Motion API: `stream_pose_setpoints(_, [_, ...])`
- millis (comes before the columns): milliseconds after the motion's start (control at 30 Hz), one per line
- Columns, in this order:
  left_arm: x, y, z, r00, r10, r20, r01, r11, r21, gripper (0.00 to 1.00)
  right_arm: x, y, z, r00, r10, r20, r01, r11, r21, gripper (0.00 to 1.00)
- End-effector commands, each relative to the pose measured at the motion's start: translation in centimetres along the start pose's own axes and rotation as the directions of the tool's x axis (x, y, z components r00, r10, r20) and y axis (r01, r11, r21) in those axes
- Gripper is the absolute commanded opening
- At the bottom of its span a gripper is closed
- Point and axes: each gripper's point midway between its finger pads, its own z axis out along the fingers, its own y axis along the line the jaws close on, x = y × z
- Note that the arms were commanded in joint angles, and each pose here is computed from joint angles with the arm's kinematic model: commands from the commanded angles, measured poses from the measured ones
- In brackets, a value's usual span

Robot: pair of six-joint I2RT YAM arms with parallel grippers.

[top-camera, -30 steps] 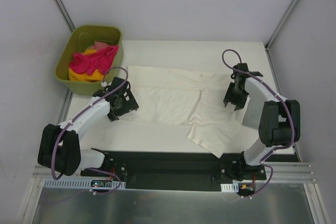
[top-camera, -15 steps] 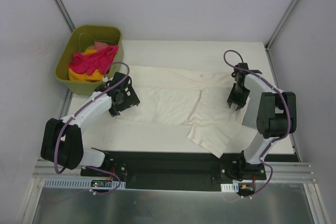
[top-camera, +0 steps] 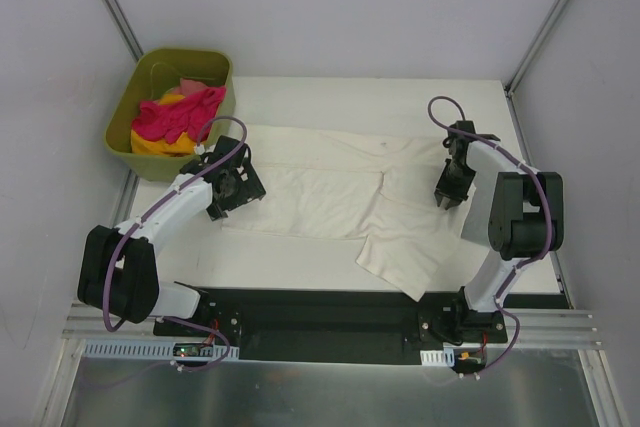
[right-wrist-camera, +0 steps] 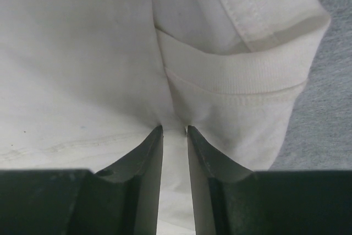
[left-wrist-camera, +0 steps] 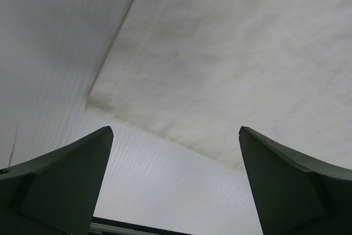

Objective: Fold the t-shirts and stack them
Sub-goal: Fold the tshirt

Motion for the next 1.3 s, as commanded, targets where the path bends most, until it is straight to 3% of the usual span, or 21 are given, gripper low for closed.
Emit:
stream_pose_setpoints(0, [-1.3,-0.2,-0.7,0.999,0.012,0.041,-0.012,1.000,-0.002,0.99,0.3,0.0,0.2,1.000,0.017,-0.015,-0.018,1.000,-0.023,0.27])
stream_pose_setpoints(267, [-1.1,-0.2,-0.7,0.999,0.007,0.034,-0.007,1.000,-0.001,0.99,0.7,0.1,0.1,1.000,0.012,-0.016,-0.012,0.999,-0.041,0.09])
stream_pose_setpoints(533, [-1.0,-0.1,-0.6,1.000,0.010,0.029,-0.010,1.000,-0.001,0.99,0.8,-0.3,-2.6,0.999,0.019,0.028,-0.018,0.999,-0.050,0.01])
stream_pose_setpoints(1267, [-1.3,-0.1,-0.6,0.999,0.036,0.038,-0.036,0.999,-0.006,0.99,5.0,1.8,-7.5,0.999,0.032,0.005,-0.032,0.997,-0.064,0.01])
